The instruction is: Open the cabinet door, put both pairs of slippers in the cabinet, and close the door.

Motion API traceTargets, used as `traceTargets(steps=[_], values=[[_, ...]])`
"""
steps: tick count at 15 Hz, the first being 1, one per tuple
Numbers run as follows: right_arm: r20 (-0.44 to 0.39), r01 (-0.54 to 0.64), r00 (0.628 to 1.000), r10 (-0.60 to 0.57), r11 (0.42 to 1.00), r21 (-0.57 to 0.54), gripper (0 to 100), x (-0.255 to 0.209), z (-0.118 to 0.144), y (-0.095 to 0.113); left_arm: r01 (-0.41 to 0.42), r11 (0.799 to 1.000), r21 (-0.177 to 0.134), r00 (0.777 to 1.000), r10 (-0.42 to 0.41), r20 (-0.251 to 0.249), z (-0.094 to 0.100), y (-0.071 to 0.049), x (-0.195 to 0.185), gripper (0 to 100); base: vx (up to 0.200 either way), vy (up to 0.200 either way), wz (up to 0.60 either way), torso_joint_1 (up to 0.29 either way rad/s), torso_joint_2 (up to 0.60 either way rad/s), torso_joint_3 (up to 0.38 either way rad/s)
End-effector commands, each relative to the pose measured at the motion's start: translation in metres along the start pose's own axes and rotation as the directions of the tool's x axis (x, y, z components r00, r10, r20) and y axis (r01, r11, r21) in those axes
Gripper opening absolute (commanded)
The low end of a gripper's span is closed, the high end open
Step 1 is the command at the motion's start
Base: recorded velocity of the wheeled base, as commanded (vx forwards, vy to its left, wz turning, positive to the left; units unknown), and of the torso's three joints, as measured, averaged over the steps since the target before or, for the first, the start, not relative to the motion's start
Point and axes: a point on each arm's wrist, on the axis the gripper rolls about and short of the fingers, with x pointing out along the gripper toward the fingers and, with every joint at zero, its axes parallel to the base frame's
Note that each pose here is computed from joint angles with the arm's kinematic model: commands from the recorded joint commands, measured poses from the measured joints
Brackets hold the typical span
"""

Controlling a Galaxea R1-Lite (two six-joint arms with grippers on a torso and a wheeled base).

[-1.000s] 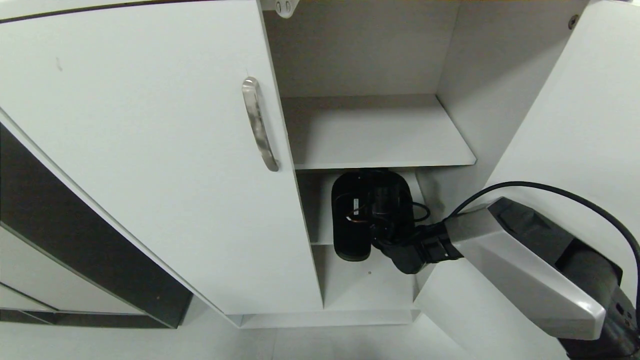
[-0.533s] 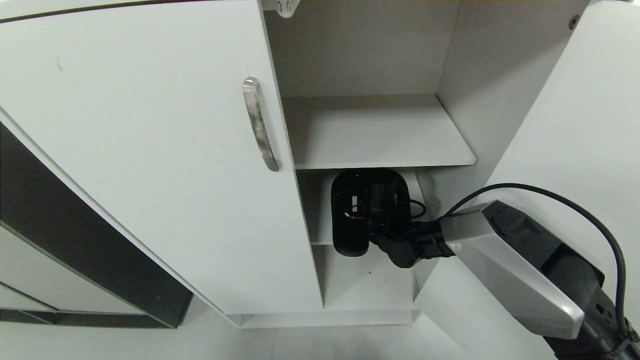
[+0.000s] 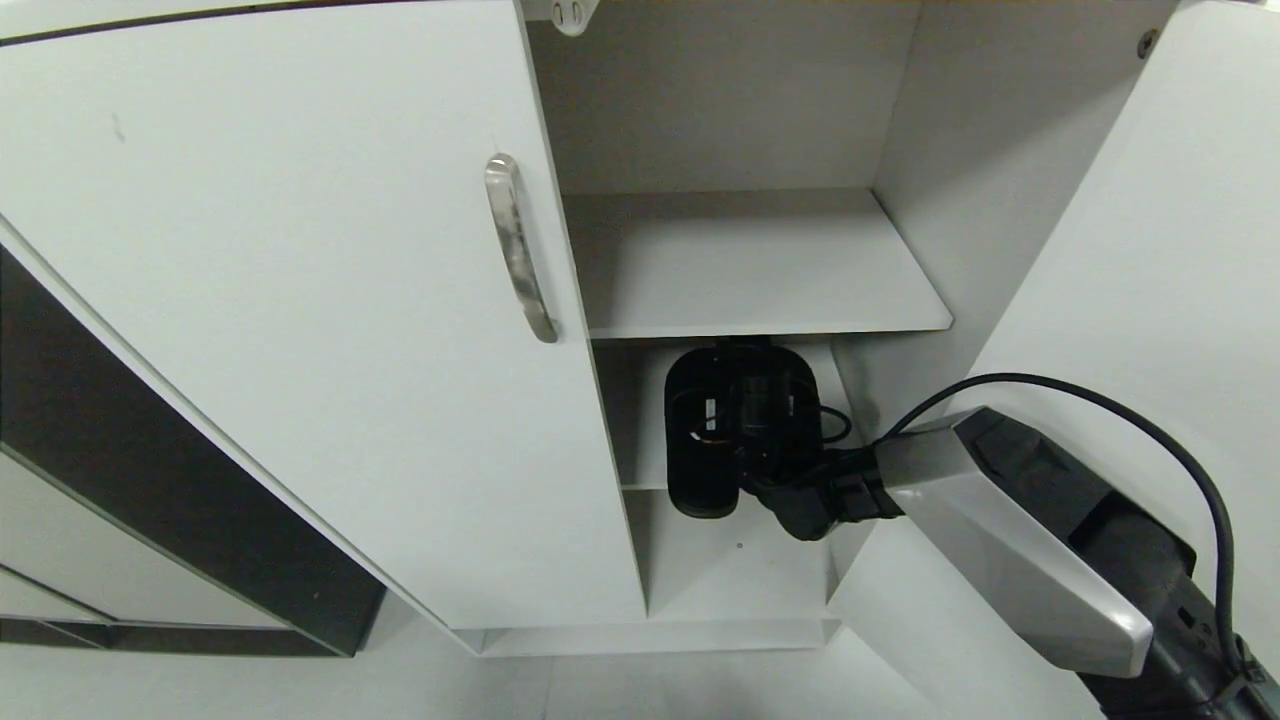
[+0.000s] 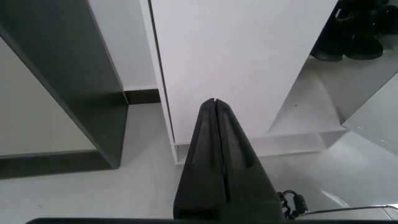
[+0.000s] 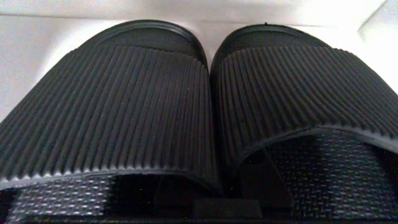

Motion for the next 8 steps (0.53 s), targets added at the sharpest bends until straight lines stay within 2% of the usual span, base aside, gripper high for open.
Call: traceTargets(steps=[1, 4, 8], values=[[-0.005, 0.0, 1.0, 0.0, 1.0, -0.003, 100, 0.001, -0.003, 0.0, 0.0, 1.0, 0.0, 1.0, 0.0, -0.001, 0.0, 0.0, 0.0, 0, 0.0, 0.0, 0.0, 0.0, 0.0, 0.0], [-0.008, 0.0, 1.0, 0.0, 1.0, -0.004, 100, 0.0, -0.005, 0.0, 0.0, 1.0, 0.0, 1.0, 0.0, -0.001, 0.0, 0.0, 0.0, 0, 0.0, 0.0, 0.0, 0.0, 0.0, 0.0], [-0.015, -0.004, 1.0, 0.004, 1.0, -0.01, 100, -0.017, 0.006, -0.005, 0.0, 1.0, 0.0, 1.0, 0.0, -0.001, 0.0, 0.0, 0.0, 0, 0.0, 0.0, 0.0, 0.0, 0.0, 0.0]])
